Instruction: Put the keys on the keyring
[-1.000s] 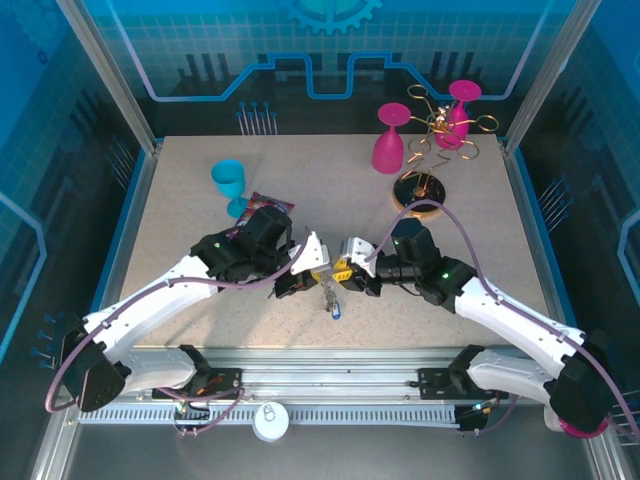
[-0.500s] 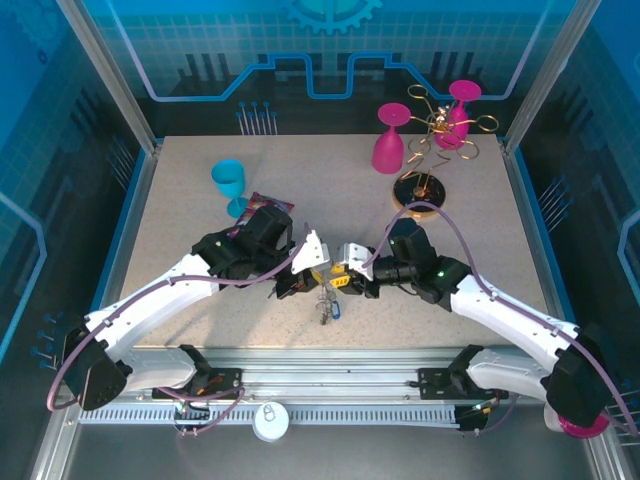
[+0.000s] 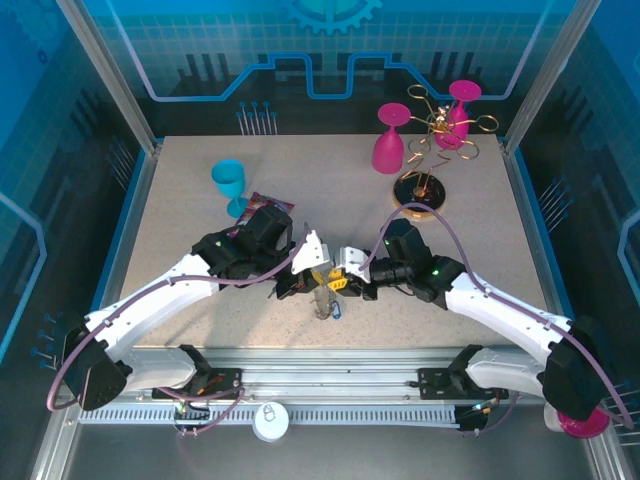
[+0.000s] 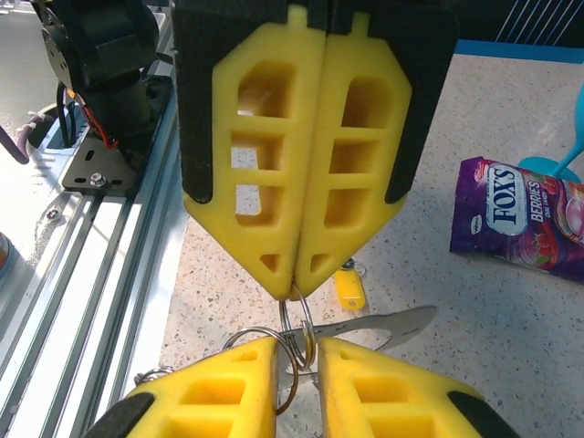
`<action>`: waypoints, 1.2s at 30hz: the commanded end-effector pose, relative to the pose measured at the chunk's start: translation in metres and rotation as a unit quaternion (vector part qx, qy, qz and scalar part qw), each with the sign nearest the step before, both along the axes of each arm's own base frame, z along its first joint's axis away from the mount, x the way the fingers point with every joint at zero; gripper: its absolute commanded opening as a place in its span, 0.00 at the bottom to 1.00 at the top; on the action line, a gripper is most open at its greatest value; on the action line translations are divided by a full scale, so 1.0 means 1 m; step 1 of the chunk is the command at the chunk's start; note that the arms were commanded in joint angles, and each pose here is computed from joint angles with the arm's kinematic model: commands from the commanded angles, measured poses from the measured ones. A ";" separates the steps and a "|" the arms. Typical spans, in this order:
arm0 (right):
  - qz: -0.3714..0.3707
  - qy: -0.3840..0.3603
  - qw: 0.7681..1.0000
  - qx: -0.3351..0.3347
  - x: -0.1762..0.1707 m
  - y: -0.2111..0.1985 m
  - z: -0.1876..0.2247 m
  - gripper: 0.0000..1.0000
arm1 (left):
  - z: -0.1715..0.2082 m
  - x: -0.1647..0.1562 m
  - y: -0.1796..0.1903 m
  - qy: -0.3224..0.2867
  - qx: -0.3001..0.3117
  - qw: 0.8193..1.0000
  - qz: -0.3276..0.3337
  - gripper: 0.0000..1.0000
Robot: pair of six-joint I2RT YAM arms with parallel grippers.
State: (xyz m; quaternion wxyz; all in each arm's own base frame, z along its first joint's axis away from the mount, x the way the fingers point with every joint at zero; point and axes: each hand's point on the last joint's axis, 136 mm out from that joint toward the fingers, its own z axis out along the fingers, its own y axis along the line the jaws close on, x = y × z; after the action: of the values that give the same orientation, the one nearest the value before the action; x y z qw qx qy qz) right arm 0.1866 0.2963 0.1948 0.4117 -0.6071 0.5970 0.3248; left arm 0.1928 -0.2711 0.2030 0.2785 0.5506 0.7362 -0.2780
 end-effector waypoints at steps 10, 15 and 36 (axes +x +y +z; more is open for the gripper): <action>0.036 0.009 0.999 0.025 -0.010 0.011 0.010 0.13 | 0.009 -0.002 -0.005 0.002 -0.021 1.000 -0.014 0.00; 0.043 0.017 0.998 0.031 -0.013 0.012 0.011 0.00 | 0.009 -0.002 -0.004 -0.003 -0.022 1.000 -0.012 0.00; 0.056 0.058 0.994 0.077 -0.020 0.013 0.031 0.00 | 0.004 -0.009 0.007 -0.077 -0.165 0.983 0.024 0.29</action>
State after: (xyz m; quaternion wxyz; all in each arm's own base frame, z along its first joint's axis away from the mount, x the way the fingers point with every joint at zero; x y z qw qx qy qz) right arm 0.1701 0.3072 0.2103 0.3906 -0.5860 0.5801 0.4092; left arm 0.1845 -0.2561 0.1935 0.4069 0.5044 0.6930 -0.3159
